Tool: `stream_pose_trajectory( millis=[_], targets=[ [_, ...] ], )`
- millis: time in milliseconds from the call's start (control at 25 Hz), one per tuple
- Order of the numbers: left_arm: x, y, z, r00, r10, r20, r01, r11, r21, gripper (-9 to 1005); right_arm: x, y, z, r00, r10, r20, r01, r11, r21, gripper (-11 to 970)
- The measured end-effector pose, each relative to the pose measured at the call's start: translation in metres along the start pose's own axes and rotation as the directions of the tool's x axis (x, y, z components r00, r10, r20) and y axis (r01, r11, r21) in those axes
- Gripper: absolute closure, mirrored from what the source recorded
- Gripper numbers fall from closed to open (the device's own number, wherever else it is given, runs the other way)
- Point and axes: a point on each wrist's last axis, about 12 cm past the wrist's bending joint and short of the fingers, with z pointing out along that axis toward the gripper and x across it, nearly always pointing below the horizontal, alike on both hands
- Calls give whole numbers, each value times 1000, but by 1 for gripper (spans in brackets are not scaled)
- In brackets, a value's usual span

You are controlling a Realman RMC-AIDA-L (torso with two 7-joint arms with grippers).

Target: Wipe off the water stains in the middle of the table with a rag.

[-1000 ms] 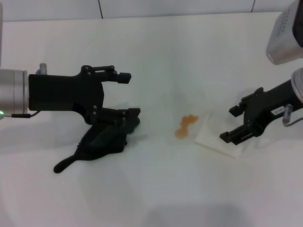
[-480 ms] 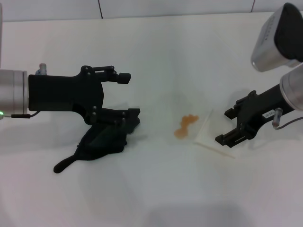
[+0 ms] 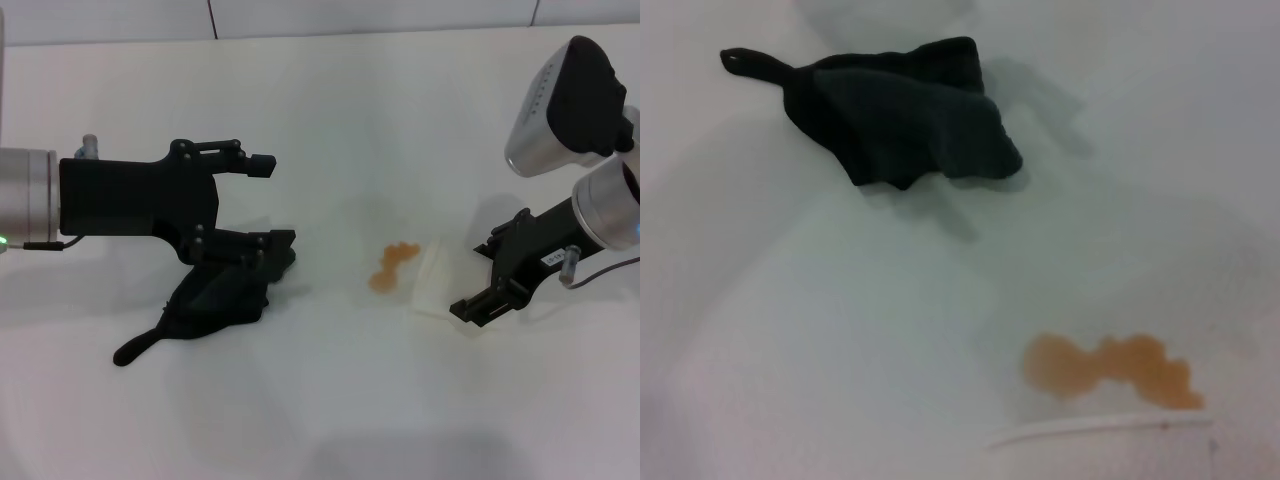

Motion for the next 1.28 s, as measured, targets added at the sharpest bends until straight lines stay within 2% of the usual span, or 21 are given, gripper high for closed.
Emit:
stream_pose_trajectory(
  millis=[840,1280],
  targets=[
    [0,1,0,1000,-2,1,2,1000,-7,149,0,-2,2,1000,13,1,-13,1000,9,193],
    [0,2,0,1000,1,-1,-1,1000,-13,148,0,-3,1,1000,16,2,-16,1000,13,243]
  ],
)
